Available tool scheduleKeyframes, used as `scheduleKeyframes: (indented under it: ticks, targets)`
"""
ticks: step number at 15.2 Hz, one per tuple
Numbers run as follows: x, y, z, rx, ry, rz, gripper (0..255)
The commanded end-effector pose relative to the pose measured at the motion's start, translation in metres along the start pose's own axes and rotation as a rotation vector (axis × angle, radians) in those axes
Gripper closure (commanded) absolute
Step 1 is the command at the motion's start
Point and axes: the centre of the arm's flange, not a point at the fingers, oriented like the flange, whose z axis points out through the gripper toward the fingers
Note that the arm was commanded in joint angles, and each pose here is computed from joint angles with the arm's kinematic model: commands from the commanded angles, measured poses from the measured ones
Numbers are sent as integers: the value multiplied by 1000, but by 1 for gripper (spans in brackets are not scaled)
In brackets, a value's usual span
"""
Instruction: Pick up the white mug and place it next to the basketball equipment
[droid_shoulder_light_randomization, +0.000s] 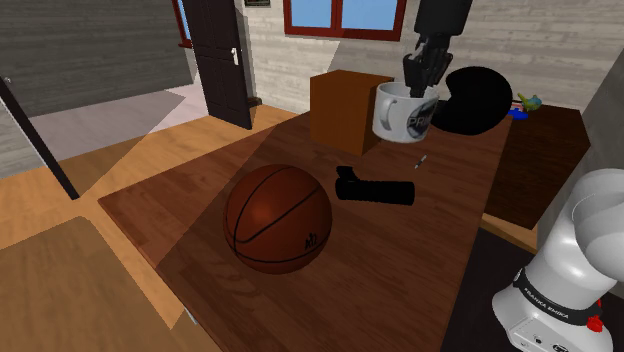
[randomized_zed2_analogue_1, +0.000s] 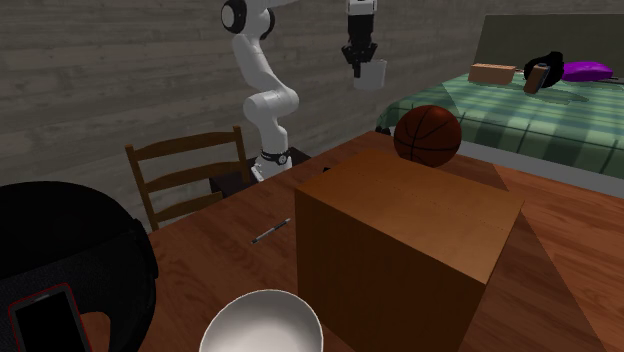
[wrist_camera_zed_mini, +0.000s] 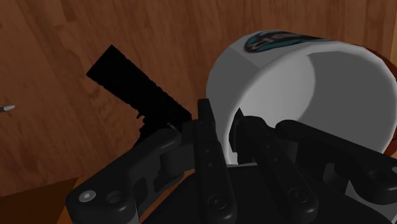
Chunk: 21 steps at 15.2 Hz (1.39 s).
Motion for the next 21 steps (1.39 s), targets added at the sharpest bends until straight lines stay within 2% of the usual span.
scheduleKeyframes:
  ticks: [1, 16, 21]
  targets:
    - [-15, -22, 2, 0, 0, 2, 255]
    - [-120, -196, 8, 0, 0, 2, 255]
    - [-121, -194, 35, 0, 0, 2, 255]
